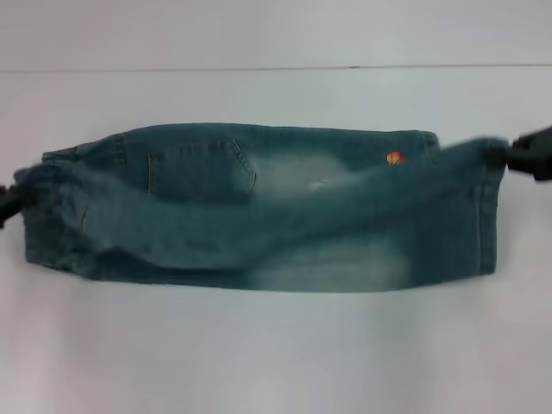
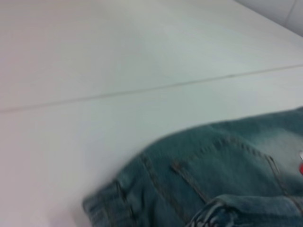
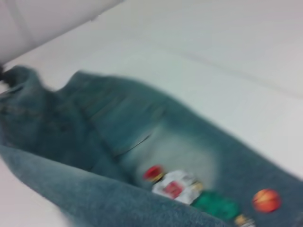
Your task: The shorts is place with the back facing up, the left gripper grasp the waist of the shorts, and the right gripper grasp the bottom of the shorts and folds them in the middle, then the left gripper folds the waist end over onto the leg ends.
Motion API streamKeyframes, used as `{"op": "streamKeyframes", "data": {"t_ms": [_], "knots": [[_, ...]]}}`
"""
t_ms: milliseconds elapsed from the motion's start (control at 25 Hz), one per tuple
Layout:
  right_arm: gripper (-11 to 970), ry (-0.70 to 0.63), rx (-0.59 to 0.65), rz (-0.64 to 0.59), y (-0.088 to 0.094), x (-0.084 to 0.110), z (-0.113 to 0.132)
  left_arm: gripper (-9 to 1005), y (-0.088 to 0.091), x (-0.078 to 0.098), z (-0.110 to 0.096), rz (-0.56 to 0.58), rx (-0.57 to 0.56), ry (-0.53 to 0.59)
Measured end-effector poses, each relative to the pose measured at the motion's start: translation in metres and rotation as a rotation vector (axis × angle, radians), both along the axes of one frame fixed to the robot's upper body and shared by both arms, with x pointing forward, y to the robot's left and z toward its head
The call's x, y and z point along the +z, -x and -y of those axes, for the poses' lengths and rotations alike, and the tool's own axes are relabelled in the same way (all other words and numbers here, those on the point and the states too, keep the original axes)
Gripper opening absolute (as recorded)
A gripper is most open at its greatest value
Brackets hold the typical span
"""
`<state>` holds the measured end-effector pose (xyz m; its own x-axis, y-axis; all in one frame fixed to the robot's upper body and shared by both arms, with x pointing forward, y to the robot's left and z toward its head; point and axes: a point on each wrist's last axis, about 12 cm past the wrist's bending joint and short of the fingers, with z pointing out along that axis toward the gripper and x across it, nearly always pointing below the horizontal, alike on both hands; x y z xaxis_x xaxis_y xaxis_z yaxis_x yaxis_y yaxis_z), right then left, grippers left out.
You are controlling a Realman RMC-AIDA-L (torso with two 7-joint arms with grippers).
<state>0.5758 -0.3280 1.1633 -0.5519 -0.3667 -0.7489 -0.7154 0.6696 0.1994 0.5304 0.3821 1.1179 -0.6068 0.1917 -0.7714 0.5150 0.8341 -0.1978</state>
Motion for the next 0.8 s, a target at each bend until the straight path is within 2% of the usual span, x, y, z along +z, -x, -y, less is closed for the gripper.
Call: {"op": "streamKeyframes", "data": {"t_ms": [80, 200, 480, 680, 800], "knots": [[11, 0.009, -0.054, 0.026, -0.009, -0.001, -0.001, 123, -0.014, 0.004, 0.008, 0.030, 0.014, -0.011], [11, 0.020, -0.113, 0.061, -0.020, -0.004, -0.005, 125, -0.022, 0.004, 0.014, 0.049, 0.029, -0.019], [11, 0.026, -0.236, 0.107, -0.045, -0.017, -0.016, 130, -0.049, -0.004, 0.038, 0.055, 0.080, -0.078], [10, 0.061, -0.293, 0.127, -0.056, -0.027, -0.020, 134, -0.062, -0.011, 0.049, 0.045, 0.110, -0.118], [10, 0.086, -0.318, 0.124, -0.060, -0.035, -0.024, 136, -0.065, -0.013, 0.049, 0.049, 0.139, -0.133]]}}
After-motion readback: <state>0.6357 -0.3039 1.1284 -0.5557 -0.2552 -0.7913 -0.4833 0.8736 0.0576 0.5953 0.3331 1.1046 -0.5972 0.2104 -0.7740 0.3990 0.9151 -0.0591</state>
